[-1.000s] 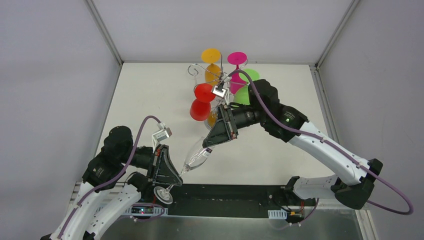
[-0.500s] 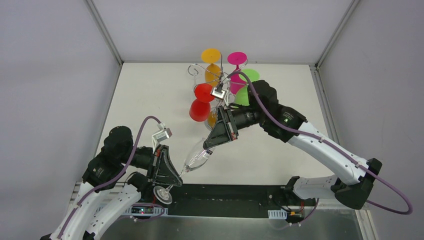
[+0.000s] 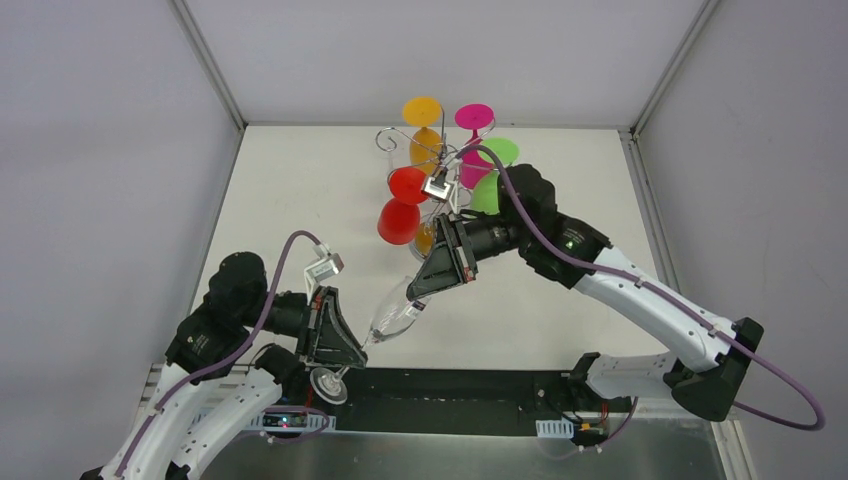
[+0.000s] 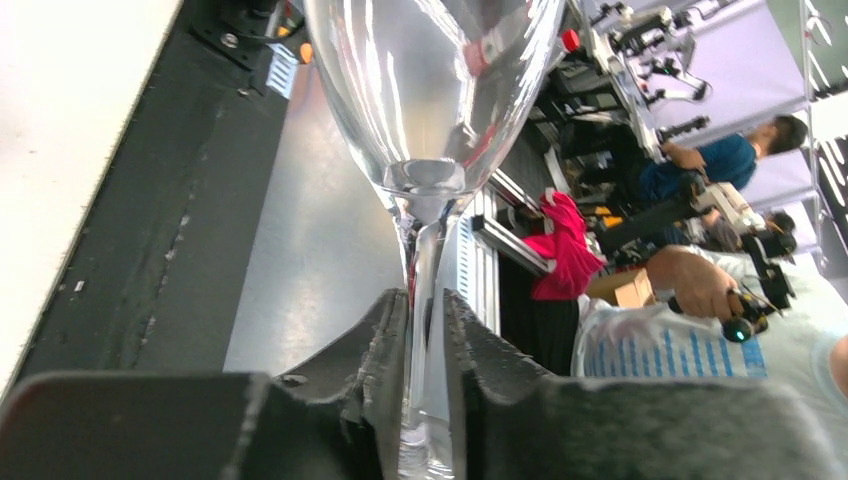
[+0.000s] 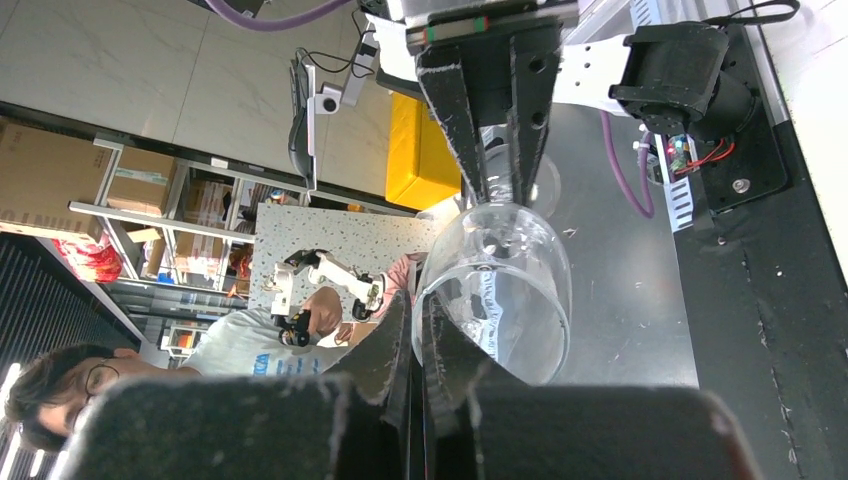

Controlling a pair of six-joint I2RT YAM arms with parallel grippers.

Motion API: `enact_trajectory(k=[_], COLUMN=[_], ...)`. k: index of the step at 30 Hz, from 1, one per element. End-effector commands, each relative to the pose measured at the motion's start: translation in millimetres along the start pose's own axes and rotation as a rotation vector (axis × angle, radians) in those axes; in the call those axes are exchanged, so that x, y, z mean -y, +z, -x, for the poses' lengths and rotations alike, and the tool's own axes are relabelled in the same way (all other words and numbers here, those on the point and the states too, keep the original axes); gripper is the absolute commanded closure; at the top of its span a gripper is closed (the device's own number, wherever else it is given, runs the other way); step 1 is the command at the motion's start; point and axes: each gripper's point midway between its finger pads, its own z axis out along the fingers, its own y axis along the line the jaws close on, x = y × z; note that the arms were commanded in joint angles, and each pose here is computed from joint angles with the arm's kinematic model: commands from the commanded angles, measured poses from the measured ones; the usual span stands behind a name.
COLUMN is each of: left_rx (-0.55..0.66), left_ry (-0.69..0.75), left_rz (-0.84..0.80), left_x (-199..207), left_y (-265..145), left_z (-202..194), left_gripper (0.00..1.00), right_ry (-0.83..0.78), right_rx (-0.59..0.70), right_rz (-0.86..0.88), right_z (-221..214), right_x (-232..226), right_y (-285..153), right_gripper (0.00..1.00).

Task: Take the wine glass off the wine glass rack
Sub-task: Place the wine glass at the center of the board.

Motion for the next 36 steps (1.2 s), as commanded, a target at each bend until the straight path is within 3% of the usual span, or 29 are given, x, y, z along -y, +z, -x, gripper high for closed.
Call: enact_trajectory(k=[1,11,21,36], left_rx=[0.047,0.055,0.097,0.258], left_ry=[0.075,0.057,0.032,0.111], left_rz=[0.030,0.074,0.176,0.492], left_x=[-8.5,-23.3,-46.2,-82.3], left_y=[2.9,6.6,9.4,-13.9], left_z=[11.4,17.2,31.6,66.1], left_gripper=[0.76,0.54,0.51,0.51], right_ry=[-0.055,-0.065,-0.043,0.035], right_rx=[0.011,0.033,0.061,0.212], right_rz=[0.050,0.008,-0.143,-0.566], right_z=[-4.9,-14.0,-28.8,-31.6], right_x=[-18.4,-14.9,11.4,62.5], right_y=[-6.9,-19.4,-40.1,-114.4], right_gripper=[1.00,1.00,1.00,1.00])
